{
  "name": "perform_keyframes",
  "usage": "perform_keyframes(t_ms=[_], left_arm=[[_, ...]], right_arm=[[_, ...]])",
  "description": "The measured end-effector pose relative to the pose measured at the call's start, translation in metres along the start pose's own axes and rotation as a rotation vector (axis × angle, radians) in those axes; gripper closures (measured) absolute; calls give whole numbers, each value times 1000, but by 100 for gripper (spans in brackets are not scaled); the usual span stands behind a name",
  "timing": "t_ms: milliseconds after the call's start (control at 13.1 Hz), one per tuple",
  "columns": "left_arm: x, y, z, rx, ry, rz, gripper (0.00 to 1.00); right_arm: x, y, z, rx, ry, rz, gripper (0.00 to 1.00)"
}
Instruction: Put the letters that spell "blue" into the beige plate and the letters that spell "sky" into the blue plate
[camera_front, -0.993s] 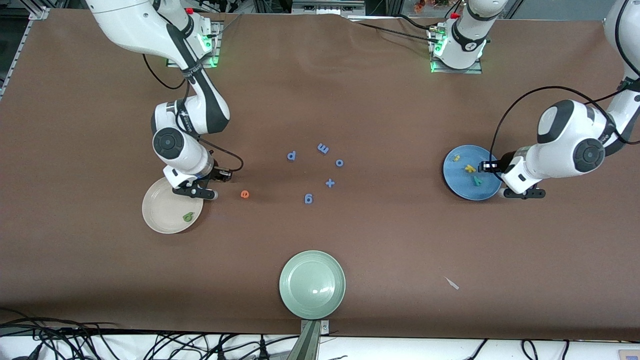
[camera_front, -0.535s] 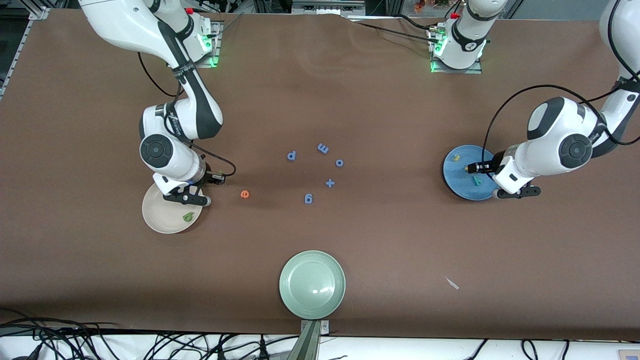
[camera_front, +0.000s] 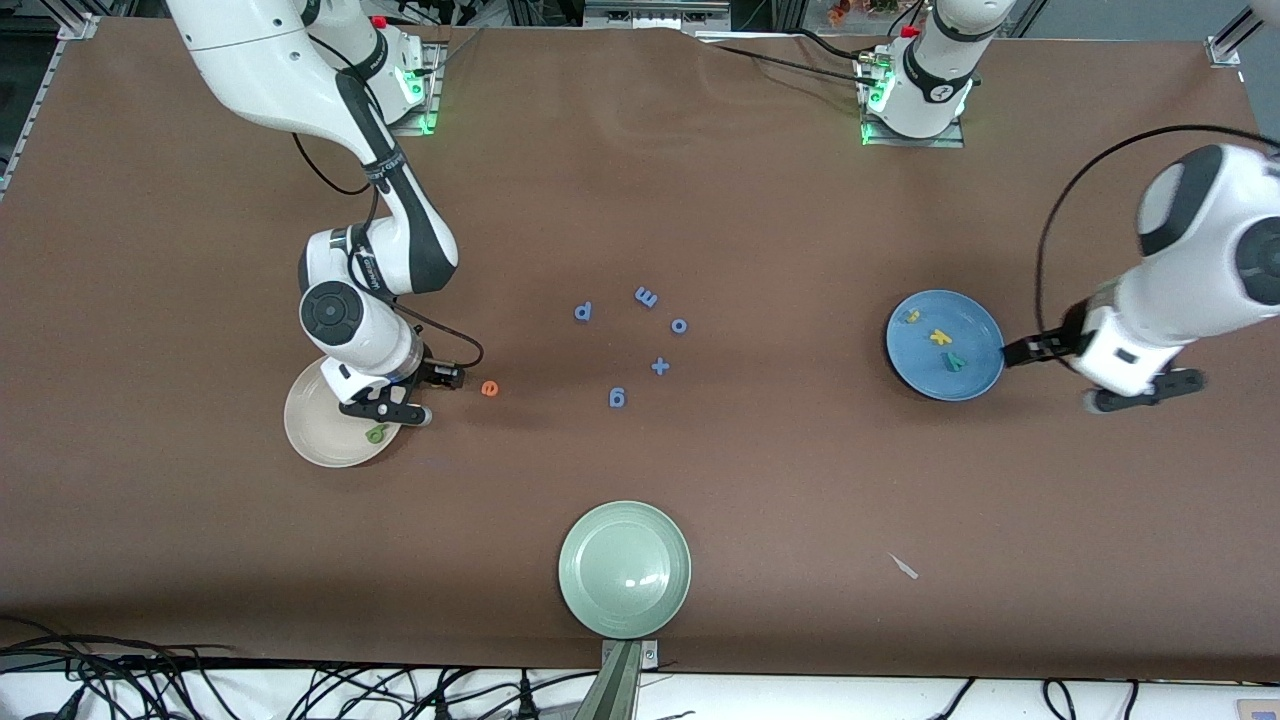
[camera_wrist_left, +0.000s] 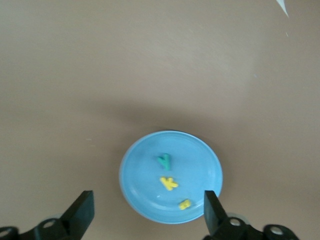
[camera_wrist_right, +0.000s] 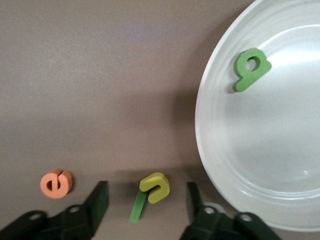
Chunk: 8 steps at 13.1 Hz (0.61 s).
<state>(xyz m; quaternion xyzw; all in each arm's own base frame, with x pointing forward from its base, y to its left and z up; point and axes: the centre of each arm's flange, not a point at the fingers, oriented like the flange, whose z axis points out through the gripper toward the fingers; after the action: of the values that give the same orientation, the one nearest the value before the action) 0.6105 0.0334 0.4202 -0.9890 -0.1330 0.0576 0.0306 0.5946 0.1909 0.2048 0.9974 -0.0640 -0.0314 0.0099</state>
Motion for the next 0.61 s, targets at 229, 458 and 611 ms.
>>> perform_keyframes(t_ms=[229, 458, 611], left_arm=[[11, -40, -39, 18, -15, -30, 0], [16, -81, -80, 19, -16, -41, 0], [18, -103, -101, 18, -2, -50, 0]], right_arm=[[-8, 3, -4, -15, -45, 1, 3], [-21, 11, 2, -23, -67, 5, 3], [-21, 10, 3, -15, -49, 28, 4]])
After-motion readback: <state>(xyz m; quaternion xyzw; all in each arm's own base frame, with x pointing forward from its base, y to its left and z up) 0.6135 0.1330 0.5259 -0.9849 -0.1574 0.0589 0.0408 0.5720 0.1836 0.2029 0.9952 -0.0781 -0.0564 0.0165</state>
